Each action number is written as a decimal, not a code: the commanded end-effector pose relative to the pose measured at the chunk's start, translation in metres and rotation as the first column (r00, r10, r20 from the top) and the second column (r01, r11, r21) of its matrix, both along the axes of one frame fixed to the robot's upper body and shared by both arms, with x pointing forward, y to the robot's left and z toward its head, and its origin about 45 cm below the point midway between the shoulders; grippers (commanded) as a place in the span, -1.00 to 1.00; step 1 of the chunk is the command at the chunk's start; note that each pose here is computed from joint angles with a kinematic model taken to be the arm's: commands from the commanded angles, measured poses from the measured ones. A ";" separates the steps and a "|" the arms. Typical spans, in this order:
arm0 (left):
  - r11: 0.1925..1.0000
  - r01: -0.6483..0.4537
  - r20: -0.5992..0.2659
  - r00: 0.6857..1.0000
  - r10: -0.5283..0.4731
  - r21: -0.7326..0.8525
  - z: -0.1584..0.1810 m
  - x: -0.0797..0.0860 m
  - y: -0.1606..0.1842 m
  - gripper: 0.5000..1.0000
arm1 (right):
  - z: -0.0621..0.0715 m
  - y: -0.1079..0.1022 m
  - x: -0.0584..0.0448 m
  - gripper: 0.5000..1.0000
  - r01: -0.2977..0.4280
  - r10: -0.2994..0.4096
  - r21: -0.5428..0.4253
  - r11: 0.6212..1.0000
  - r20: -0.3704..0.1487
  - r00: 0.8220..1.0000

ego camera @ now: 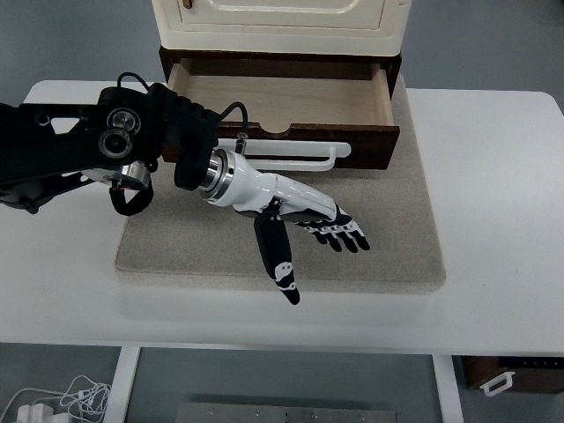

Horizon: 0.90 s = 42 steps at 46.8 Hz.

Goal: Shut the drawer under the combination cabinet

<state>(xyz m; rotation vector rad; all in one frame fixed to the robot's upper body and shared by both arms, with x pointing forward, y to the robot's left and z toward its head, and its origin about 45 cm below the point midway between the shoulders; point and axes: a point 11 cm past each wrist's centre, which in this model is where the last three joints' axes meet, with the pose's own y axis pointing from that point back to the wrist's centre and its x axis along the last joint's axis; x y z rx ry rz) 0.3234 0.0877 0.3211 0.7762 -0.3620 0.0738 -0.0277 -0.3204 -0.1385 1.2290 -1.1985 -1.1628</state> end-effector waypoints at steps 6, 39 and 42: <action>0.993 -0.040 -0.013 0.999 0.042 0.109 -0.018 0.006 0.014 0.99 | 0.000 0.000 0.000 0.81 0.000 0.000 -0.001 1.000 0.000 1.000; 0.965 -0.174 0.075 0.984 0.162 0.198 -0.002 0.053 0.030 0.99 | 0.000 0.000 0.000 0.81 0.000 0.000 -0.001 1.000 0.000 1.000; 0.963 -0.188 0.084 0.981 0.174 0.195 0.002 0.057 0.031 0.99 | 0.000 0.000 0.000 0.81 0.000 0.000 0.001 1.000 0.000 1.000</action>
